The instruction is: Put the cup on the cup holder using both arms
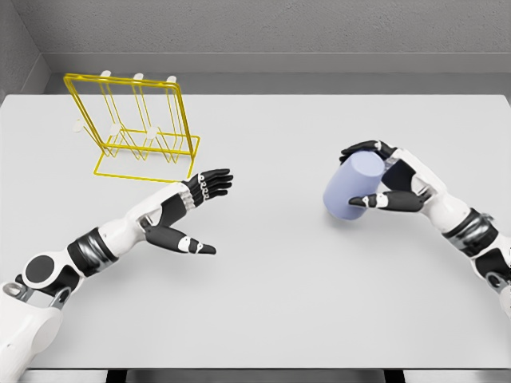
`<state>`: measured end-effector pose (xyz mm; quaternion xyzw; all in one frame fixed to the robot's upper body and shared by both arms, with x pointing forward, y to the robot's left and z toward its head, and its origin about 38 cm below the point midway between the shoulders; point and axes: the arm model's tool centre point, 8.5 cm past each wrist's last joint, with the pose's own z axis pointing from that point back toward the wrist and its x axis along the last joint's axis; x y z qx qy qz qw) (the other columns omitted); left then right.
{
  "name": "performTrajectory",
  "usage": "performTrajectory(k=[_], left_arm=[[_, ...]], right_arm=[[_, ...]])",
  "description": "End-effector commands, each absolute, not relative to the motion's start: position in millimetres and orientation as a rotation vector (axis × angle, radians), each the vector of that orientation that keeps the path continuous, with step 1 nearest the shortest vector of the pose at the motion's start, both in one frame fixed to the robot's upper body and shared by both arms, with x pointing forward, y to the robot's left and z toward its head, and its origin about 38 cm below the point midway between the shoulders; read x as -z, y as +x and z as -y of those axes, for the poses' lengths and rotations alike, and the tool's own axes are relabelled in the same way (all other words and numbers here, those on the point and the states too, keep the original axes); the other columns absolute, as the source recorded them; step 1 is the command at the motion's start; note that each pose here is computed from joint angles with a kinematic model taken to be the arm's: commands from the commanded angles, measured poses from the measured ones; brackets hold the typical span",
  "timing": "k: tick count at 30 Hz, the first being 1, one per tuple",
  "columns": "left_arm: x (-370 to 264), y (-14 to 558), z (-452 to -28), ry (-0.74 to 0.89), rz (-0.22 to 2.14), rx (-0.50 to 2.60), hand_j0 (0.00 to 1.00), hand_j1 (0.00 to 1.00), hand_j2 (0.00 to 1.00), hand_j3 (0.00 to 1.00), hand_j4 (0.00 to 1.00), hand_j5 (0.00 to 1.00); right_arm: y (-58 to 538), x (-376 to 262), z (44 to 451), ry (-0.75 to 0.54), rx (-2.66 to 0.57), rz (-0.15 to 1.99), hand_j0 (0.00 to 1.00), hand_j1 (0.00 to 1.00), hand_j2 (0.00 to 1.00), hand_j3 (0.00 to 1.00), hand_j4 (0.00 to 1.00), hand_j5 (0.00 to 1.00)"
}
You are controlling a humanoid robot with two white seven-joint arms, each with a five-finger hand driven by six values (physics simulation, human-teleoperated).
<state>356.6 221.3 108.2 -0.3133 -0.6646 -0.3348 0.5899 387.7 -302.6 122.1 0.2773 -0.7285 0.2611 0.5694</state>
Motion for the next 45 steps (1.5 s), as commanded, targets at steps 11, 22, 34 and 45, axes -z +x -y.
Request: performTrajectory(k=[11, 22, 34, 45], left_arm=[[-106.9, 354.4, -220.9, -0.738, 1.544, 0.771, 1.0, 1.0, 1.0, 1.0, 1.0, 1.0], [-106.0, 355.1, -221.1, -0.735, 1.542, 0.771, 1.0, 1.0, 1.0, 1.0, 1.0, 1.0], [-103.2, 356.9, -221.2, -0.733, 1.538, 0.759, 1.0, 1.0, 1.0, 1.0, 1.0, 1.0], [-81.9, 366.6, -222.3, -0.724, 1.503, 0.689, 1.0, 1.0, 1.0, 1.0, 1.0, 1.0]], right_arm=[[389.4, -113.6, 258.0, 0.742, -0.622, 1.711, 0.64, 0.64, 0.64, 0.64, 0.64, 0.64], [392.2, -109.9, 215.5, 0.818, -0.644, 1.691, 0.62, 0.62, 0.62, 0.62, 0.62, 0.62], [389.6, -104.5, 188.8, 0.855, -0.673, 1.673, 0.61, 0.61, 0.61, 0.61, 0.61, 0.61], [398.7, -110.1, 184.6, 0.849, -0.683, 1.653, 0.96, 0.96, 0.96, 0.96, 0.96, 0.96]])
